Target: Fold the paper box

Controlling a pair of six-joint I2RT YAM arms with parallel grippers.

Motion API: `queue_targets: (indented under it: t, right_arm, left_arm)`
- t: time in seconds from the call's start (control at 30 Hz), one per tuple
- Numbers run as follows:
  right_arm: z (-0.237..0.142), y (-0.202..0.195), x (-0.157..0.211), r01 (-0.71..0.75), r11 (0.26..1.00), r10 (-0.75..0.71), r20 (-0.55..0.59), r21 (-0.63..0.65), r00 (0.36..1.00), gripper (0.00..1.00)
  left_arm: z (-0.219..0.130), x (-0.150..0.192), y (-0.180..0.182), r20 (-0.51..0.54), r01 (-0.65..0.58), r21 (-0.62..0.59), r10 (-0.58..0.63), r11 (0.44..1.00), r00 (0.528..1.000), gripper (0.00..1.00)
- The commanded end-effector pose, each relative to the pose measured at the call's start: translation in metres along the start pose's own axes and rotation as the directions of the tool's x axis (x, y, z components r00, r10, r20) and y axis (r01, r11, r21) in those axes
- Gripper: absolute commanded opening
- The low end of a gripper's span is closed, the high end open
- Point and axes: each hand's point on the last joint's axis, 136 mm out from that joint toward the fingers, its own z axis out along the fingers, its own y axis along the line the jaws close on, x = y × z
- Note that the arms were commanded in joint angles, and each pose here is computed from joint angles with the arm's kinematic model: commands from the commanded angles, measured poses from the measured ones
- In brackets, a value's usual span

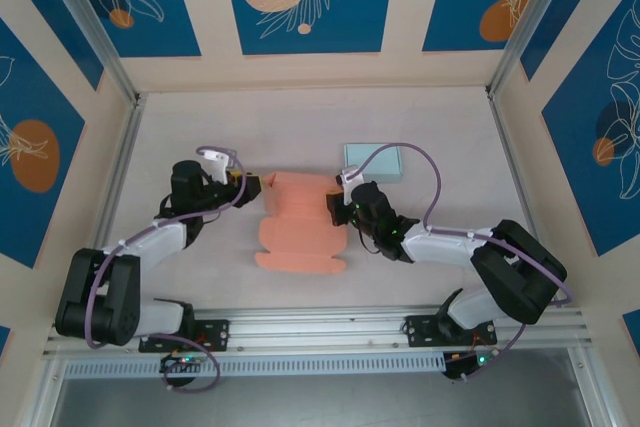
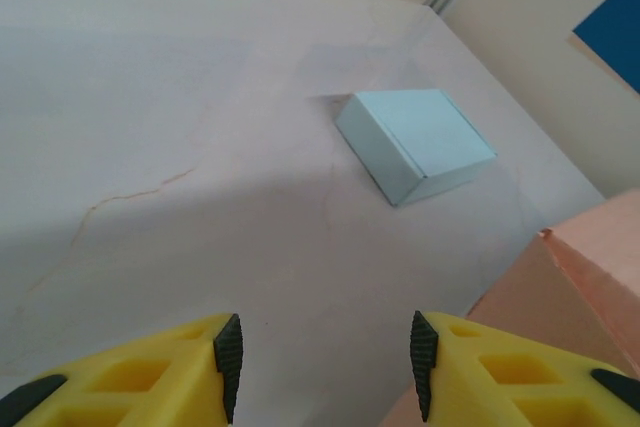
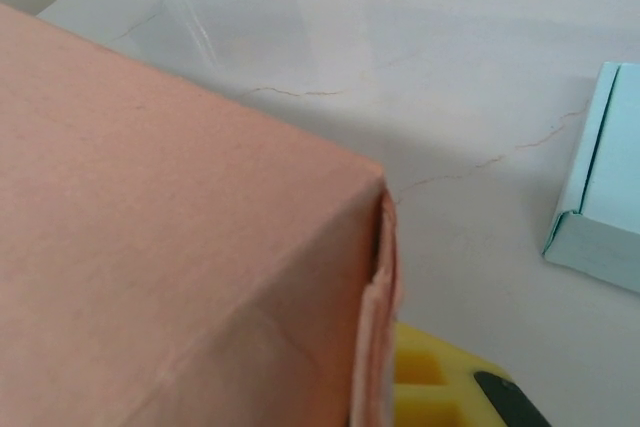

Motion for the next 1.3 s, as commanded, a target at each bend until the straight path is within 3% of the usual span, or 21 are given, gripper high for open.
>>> queue_targets:
  t: [0.0,0.13,0.33,0.73,0.93,1.27]
  right_arm:
    - [0.005,0.007,-0.019,-0.01,1.0,0.011,0.052,-0.013,0.999,0.05]
    - [0.011,0.004,-0.018,-0.026,1.0,0.025,0.042,0.011,0.999,0.05]
    - [0.017,-0.001,-0.017,-0.054,0.997,0.053,0.03,0.048,0.998,0.05]
    - [0.033,0.001,-0.001,-0.082,0.995,0.084,-0.047,0.049,0.995,0.05]
    - [0.042,0.003,0.003,-0.072,0.996,0.075,-0.067,0.045,0.995,0.05]
    - [0.053,0.001,0.008,-0.078,0.996,0.081,-0.081,0.04,0.993,0.05]
  left_arm:
    - [0.002,-0.01,-0.024,0.011,-0.033,0.116,0.032,0.993,0.999,0.49]
    - [0.006,-0.003,-0.038,-0.011,-0.039,0.155,0.041,0.987,0.999,0.51]
    - [0.01,0.016,-0.04,-0.035,-0.008,0.092,0.011,0.996,0.999,0.49]
    - [0.008,0.065,-0.002,-0.096,0.22,-0.121,-0.232,0.968,0.968,0.21]
    - [0.006,0.066,-0.012,-0.1,0.23,-0.069,-0.236,0.971,0.967,0.21]
    - [-0.002,0.057,-0.018,-0.078,0.135,-0.066,-0.14,0.989,0.987,0.27]
